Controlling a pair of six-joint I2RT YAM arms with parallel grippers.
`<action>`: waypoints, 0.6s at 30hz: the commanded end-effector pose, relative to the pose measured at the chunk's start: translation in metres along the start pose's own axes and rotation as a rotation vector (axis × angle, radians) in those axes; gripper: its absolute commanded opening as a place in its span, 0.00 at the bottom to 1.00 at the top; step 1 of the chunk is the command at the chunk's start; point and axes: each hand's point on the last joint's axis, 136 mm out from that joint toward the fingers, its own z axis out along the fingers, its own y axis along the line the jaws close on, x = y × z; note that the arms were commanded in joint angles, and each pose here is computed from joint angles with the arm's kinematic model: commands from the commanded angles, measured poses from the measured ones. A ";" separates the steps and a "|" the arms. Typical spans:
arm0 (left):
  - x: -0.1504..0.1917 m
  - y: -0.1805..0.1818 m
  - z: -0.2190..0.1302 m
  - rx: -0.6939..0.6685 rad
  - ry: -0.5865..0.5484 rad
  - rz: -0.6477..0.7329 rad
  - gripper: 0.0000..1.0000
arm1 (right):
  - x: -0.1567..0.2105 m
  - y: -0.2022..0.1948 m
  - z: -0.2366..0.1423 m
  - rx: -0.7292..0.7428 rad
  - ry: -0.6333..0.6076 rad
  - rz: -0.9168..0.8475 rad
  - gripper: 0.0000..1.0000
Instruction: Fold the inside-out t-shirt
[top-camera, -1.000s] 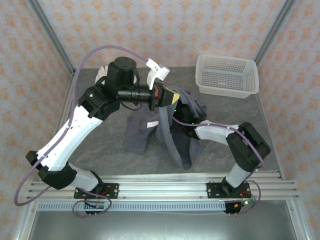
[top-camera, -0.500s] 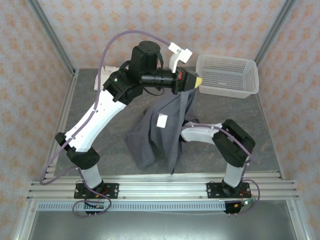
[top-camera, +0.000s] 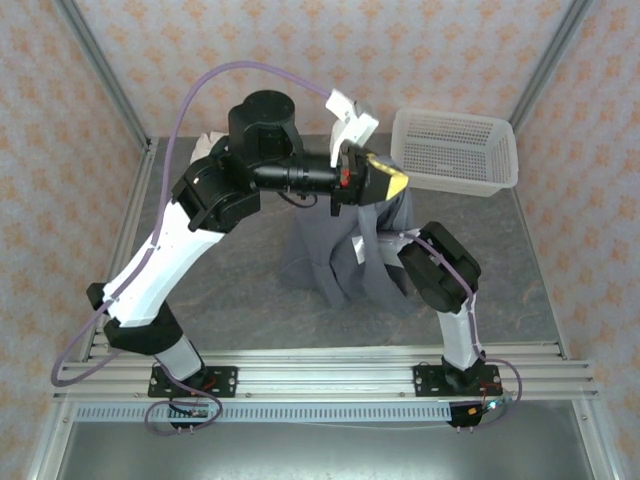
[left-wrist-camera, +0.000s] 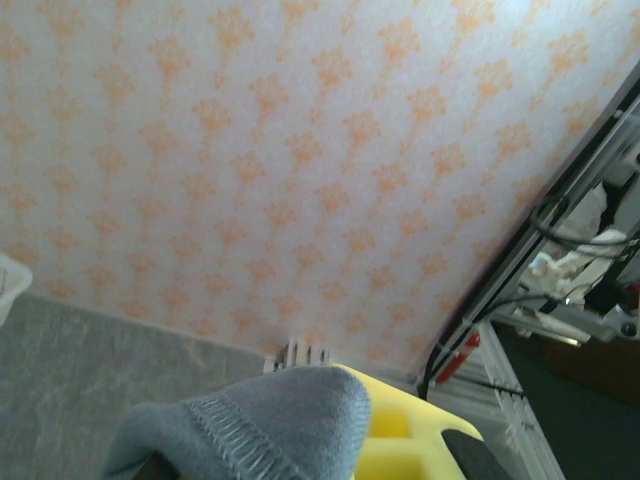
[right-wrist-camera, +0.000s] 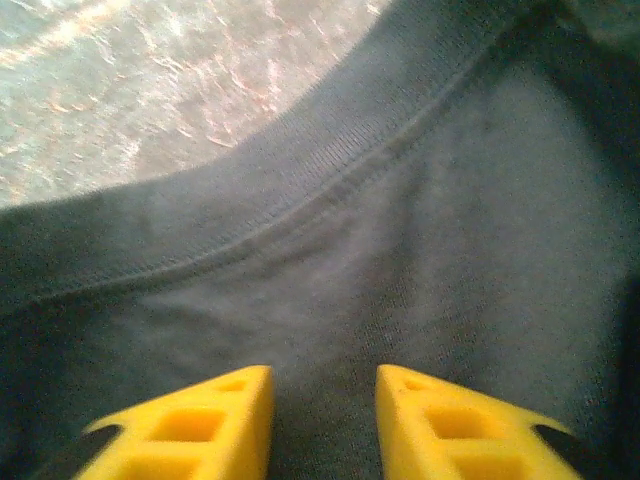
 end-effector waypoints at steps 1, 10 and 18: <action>0.009 0.005 -0.010 -0.065 0.007 0.068 0.00 | 0.002 -0.017 -0.021 0.105 0.085 -0.067 0.43; 0.025 0.013 -0.016 -0.117 0.047 0.108 0.00 | 0.077 -0.056 -0.020 0.200 0.352 -0.149 0.99; 0.003 0.002 -0.036 -0.155 -0.020 0.174 0.00 | 0.114 -0.073 0.007 0.294 0.461 -0.185 0.51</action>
